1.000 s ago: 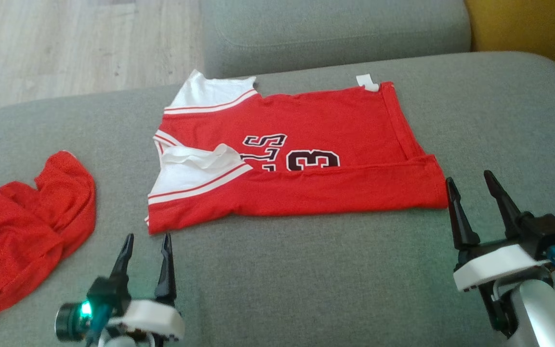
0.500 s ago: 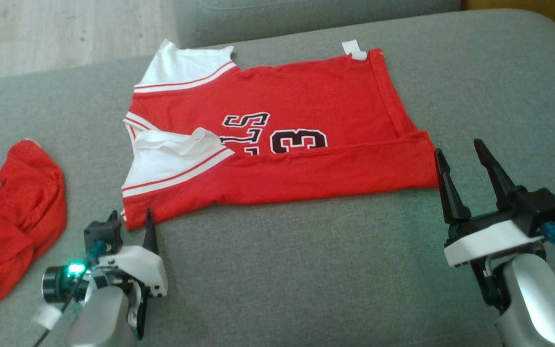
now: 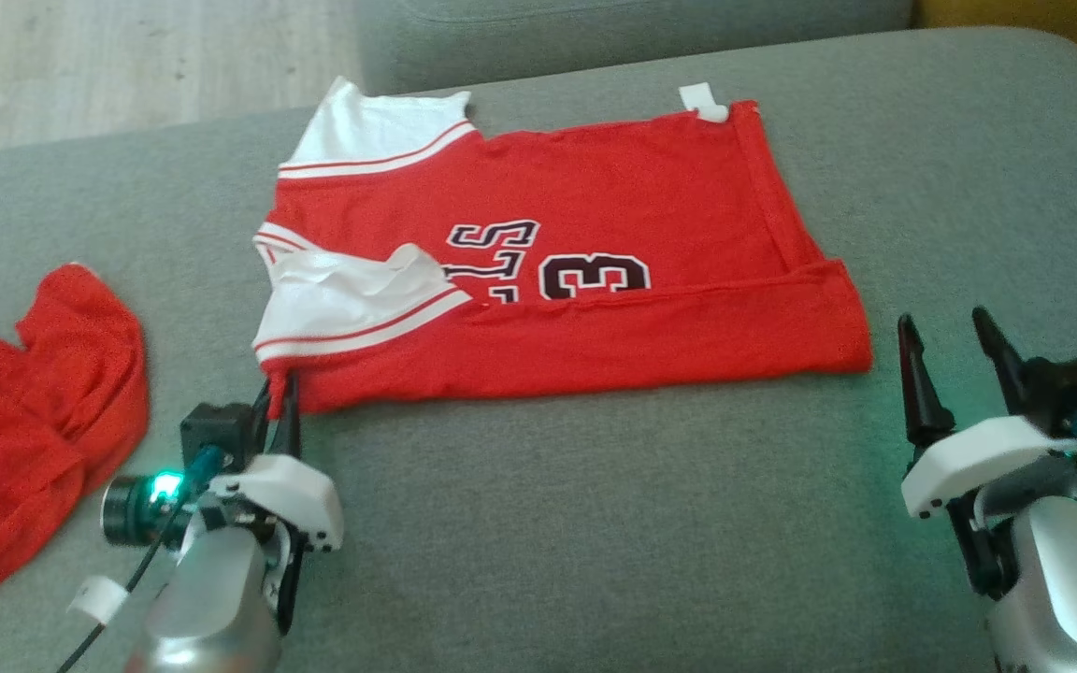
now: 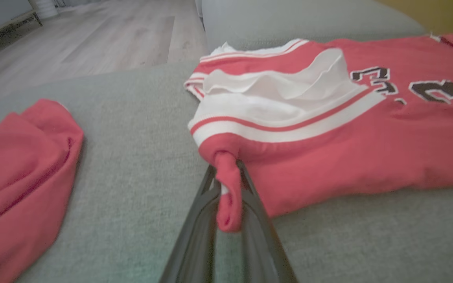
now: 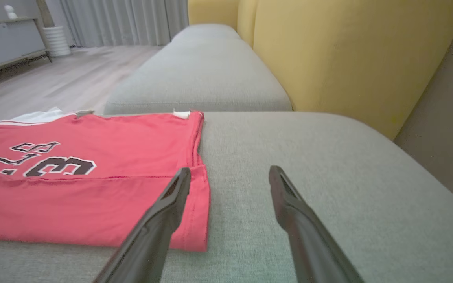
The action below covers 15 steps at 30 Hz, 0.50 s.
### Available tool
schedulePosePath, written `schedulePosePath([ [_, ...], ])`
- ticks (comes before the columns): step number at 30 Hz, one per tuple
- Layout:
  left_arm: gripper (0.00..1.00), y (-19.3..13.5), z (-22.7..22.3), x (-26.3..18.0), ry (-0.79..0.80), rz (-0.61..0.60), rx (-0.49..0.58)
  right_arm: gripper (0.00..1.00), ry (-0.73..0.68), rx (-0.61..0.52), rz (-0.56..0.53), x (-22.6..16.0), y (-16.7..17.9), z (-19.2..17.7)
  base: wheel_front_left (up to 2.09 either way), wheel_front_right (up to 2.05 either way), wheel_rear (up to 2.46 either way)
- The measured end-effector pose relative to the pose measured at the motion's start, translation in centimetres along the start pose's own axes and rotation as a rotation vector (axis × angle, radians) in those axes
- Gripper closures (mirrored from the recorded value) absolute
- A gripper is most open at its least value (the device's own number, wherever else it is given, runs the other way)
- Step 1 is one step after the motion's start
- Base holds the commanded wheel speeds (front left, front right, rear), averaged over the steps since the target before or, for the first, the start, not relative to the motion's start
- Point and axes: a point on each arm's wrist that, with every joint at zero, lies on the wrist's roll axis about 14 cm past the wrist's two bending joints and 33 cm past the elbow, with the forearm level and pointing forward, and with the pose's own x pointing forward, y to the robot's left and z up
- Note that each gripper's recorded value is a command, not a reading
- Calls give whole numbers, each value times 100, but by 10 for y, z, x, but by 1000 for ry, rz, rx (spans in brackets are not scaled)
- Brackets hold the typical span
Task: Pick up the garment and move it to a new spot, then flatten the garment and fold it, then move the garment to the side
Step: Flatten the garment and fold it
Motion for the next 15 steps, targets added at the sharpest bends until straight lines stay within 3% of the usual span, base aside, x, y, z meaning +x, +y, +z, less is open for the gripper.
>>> schedulePosePath([
  [6, 100, -1, 35, -7, -134, -5, -1, 0, 198, 52, -2, 15, 11, -35, 0, 0, 0],
  [9, 100, 1, 36, -14, -157, 1, -1, 0, 297, 135, -5, 21, 19, -53, 0, 0, 0],
  [15, 100, 4, 37, -20, -179, 10, -10, 0, 406, 196, -2, 29, 28, -74, 0, 0, 0],
])
